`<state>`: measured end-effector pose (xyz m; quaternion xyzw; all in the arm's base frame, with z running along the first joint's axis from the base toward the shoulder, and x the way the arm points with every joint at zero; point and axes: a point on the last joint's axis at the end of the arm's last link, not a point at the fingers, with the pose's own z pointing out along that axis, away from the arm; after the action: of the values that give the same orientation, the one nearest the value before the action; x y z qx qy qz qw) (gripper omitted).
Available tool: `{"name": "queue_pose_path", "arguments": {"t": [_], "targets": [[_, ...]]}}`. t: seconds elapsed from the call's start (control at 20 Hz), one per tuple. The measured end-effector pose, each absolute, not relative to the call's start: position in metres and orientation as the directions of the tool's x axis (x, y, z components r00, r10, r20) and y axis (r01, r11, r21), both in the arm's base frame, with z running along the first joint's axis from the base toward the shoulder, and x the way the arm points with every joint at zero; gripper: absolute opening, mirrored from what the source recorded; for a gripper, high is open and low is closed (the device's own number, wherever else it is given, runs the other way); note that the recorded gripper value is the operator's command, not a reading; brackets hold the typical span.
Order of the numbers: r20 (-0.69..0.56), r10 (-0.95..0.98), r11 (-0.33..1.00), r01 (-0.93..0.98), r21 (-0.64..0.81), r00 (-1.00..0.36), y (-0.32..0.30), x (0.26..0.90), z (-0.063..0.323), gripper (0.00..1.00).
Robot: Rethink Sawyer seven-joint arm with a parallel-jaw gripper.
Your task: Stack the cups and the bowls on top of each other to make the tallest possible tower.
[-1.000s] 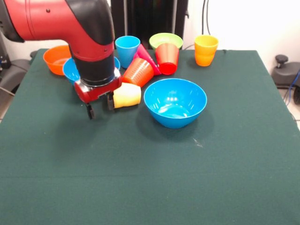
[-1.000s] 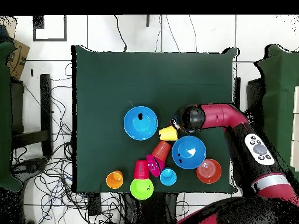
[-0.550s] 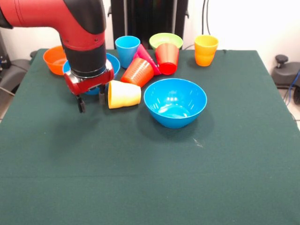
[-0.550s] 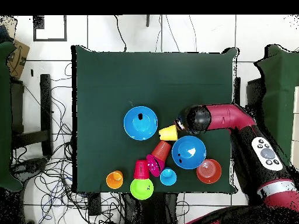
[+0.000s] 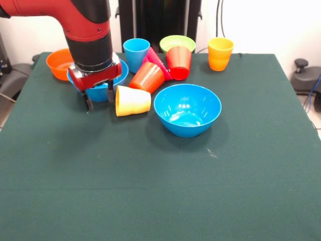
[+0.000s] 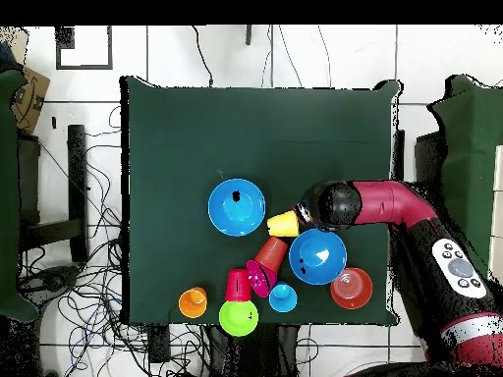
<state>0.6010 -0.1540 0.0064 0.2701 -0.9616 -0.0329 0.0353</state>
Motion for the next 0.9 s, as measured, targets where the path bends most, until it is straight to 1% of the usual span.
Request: {"name": "queue_pose_path", "arguments": {"t": [0.9], "targets": [[0.066, -0.523, 0.849, -0.513, 0.126, -0.850, -0.146, 0.583, -0.003, 1.00]]}}
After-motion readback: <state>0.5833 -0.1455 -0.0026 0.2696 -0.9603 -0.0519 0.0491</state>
